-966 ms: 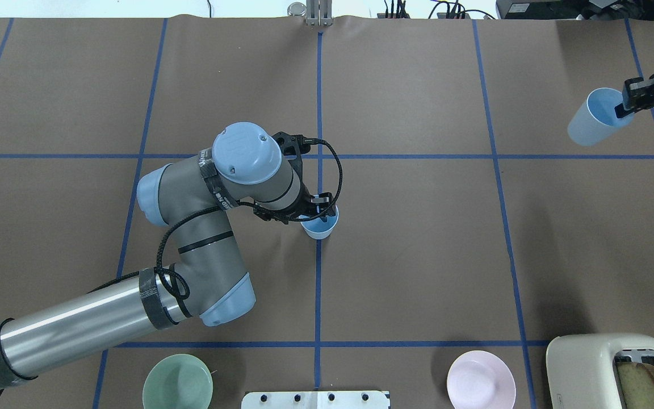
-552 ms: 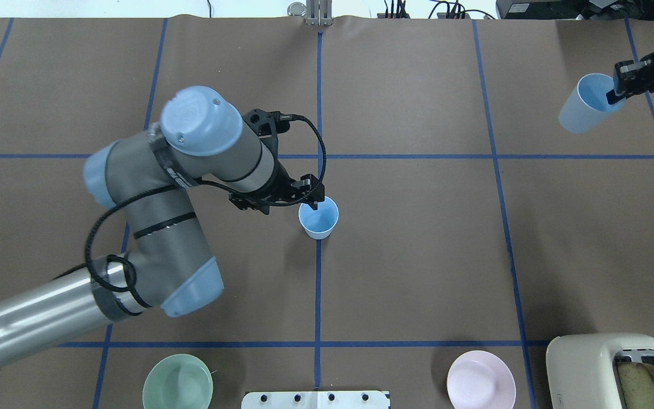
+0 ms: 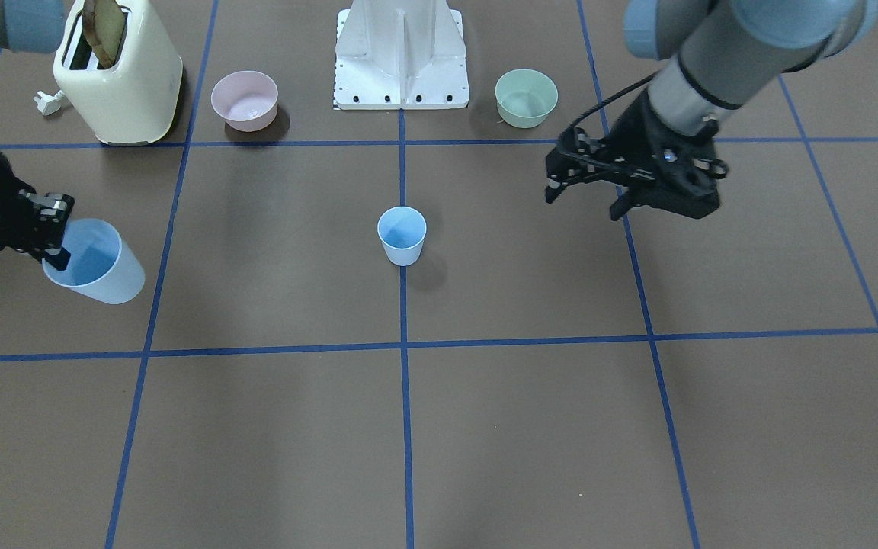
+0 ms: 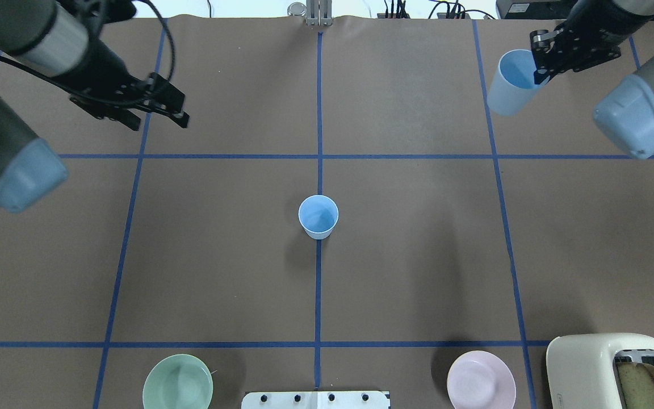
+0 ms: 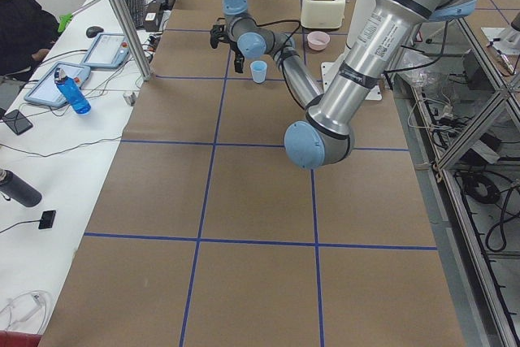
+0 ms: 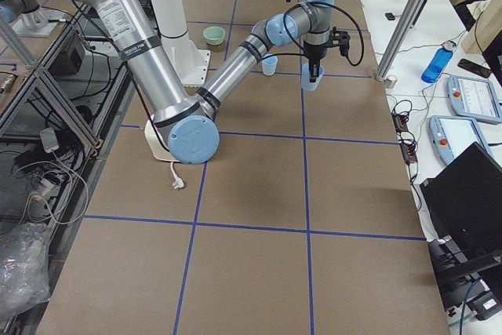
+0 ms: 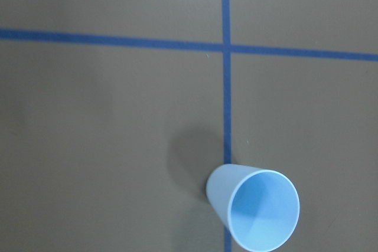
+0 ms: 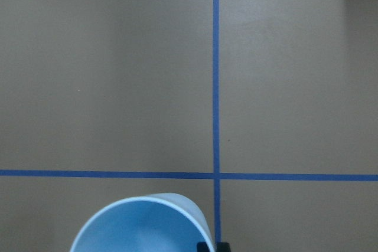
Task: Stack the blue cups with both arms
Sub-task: 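Withdraw the left arm while the right gripper carries its cup toward the center cup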
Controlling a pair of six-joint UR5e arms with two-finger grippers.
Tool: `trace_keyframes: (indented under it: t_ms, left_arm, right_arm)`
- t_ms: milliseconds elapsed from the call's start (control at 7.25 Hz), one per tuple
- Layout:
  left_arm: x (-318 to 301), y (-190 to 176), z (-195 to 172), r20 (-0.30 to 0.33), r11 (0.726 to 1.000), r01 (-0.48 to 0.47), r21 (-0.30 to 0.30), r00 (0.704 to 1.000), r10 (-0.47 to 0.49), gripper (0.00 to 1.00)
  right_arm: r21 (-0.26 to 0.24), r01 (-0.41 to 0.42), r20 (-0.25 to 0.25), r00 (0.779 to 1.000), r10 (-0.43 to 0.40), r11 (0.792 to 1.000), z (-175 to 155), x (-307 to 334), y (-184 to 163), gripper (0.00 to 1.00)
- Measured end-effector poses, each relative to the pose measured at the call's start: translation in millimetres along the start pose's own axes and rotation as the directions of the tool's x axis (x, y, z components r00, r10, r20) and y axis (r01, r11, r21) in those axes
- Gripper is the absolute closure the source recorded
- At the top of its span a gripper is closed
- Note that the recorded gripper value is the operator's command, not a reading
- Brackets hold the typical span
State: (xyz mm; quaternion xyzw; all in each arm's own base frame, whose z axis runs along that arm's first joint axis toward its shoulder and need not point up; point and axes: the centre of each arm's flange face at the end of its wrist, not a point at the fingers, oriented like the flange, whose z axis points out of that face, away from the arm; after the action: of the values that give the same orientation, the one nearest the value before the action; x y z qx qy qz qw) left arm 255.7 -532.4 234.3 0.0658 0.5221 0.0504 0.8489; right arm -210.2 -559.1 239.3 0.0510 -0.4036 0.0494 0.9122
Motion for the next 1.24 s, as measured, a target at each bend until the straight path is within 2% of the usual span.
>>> trace_keyframes:
  t_ms: [276,552,828,1241]
  left_arm:
    - [-99,-29,-53,0.061,0.998,-0.046,0.035,0.997,0.044,0.02]
    - [-190,-57,-90,0.109,0.996,-0.085,0.029,0.991,0.082,0.02]
    - [-260,-70,-108,0.127,0.989,-0.146,0.011,0.982,0.143,0.02]
    - [-337,-63,-120,0.155,0.975,-0.223,-0.010,0.963,0.222,0.02]
  right_arm:
    - [0.007,-0.043,0.009,0.999,0.043,0.999,13,-65,37,1.00]
    - [0.015,-0.066,0.013,0.998,0.066,0.998,27,-110,79,1.00]
    - [0.018,-0.080,0.021,0.997,0.080,0.997,35,-135,114,1.00]
    - [0.025,-0.097,0.029,0.995,0.096,0.995,45,-165,150,1.00]
